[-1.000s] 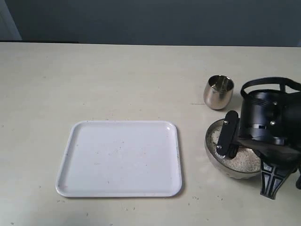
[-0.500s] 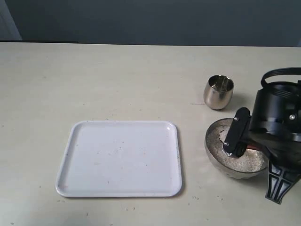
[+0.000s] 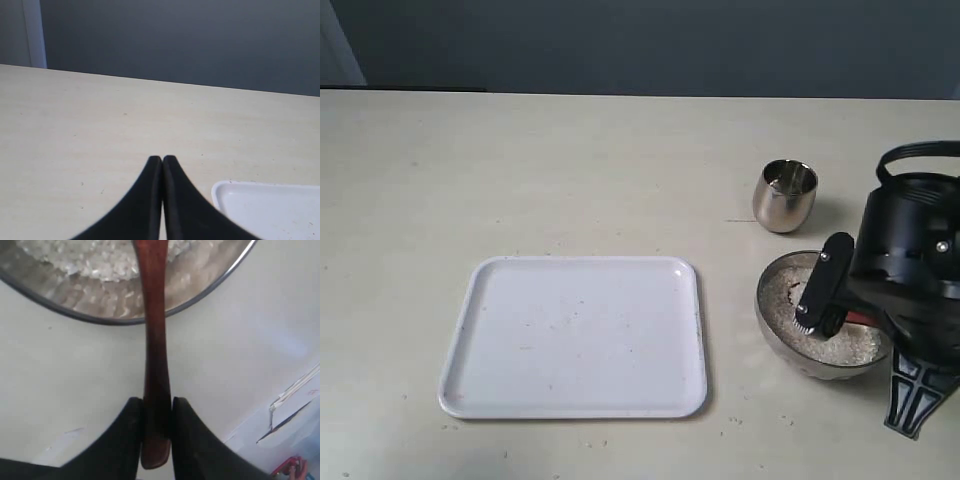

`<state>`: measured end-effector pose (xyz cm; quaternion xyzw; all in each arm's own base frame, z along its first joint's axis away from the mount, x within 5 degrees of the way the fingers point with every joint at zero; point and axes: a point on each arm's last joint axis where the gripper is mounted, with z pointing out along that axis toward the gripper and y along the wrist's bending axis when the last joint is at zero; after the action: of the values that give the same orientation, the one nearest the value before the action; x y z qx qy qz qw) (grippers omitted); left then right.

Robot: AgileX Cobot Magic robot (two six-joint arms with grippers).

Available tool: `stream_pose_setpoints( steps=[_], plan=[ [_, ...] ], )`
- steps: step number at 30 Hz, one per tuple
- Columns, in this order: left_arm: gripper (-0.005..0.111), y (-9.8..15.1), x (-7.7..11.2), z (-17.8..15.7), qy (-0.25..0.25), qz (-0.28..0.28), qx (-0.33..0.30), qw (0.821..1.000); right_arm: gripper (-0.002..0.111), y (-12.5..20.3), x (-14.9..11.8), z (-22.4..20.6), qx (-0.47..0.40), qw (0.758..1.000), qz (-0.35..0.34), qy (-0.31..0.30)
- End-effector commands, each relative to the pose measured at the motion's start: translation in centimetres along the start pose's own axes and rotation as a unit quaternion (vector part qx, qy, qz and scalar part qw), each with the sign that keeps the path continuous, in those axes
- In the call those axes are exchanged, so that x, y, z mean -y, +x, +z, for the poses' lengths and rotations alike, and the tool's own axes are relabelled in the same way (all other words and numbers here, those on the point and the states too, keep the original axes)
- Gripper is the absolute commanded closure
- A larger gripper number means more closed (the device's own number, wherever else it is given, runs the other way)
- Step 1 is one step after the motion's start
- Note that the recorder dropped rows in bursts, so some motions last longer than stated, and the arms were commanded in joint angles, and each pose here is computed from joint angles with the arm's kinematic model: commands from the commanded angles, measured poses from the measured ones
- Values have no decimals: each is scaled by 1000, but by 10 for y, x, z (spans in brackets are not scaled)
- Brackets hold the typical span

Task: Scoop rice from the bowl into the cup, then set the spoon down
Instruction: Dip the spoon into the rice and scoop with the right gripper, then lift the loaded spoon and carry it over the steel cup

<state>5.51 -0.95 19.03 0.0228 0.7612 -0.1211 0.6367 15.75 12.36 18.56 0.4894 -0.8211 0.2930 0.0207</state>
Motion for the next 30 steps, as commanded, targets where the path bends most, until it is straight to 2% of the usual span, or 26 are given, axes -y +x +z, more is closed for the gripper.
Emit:
stream_pose_setpoints(
  steps=[1, 11, 30],
  plan=[
    [106, -2, 1, -1, 7, 0, 9, 1000, 109, -1, 5, -2, 15, 1000, 4, 19],
    [106, -2, 1, -1, 7, 0, 9, 1000, 109, 0, 7, -9, 56, 998, 36, 13],
    [106, -2, 1, -1, 7, 0, 9, 1000, 109, -5, 12, -10, 95, 994, 41, 33]
  ],
)
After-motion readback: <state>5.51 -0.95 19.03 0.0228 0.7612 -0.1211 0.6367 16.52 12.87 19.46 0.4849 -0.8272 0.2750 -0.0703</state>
